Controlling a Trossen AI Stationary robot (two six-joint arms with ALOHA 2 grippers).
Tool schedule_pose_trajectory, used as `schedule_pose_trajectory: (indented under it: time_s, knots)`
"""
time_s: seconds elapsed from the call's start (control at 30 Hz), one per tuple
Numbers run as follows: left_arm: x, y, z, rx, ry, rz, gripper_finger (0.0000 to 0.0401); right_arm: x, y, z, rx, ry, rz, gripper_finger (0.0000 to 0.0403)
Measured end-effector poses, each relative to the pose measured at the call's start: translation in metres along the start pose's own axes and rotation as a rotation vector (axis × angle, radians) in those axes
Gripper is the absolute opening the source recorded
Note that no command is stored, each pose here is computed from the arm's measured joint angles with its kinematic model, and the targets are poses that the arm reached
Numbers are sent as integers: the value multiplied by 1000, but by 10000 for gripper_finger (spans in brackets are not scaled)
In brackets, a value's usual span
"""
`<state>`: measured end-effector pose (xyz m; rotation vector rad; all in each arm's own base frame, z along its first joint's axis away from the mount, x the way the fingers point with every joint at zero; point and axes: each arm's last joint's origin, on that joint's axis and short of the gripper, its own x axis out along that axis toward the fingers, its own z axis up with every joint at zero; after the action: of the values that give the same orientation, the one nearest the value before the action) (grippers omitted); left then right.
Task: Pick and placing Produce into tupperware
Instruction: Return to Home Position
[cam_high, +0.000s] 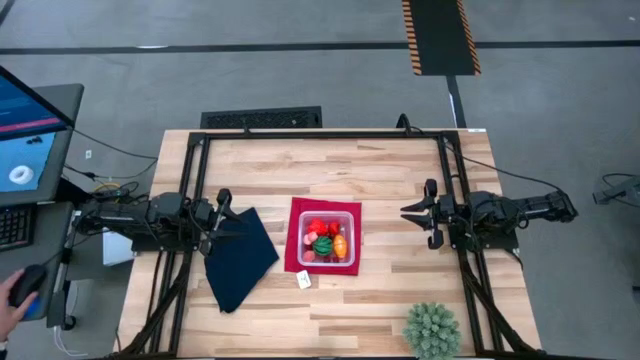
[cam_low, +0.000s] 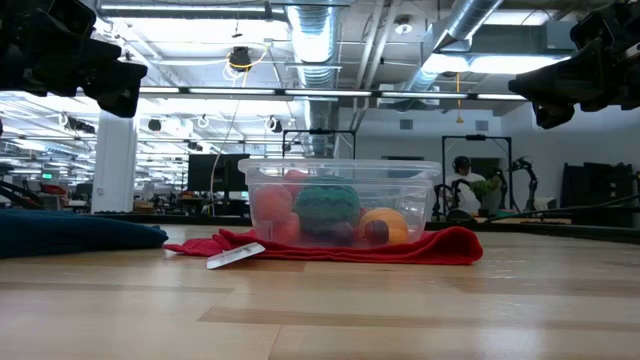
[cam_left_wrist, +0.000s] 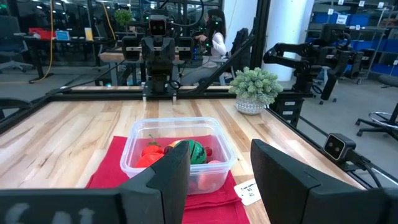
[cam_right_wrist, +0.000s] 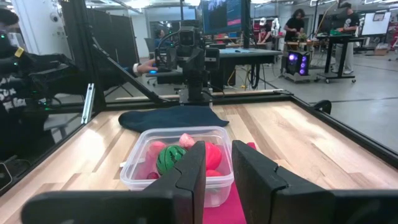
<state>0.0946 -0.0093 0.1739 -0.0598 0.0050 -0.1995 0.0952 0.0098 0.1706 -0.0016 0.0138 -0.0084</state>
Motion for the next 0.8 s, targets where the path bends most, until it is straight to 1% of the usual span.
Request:
schedule_pose_trajectory:
  time_s: [0.8]
  knots:
    - [0, 0, 0, 3, 0, 0, 160, 0, 0, 0, 0, 0, 0, 102]
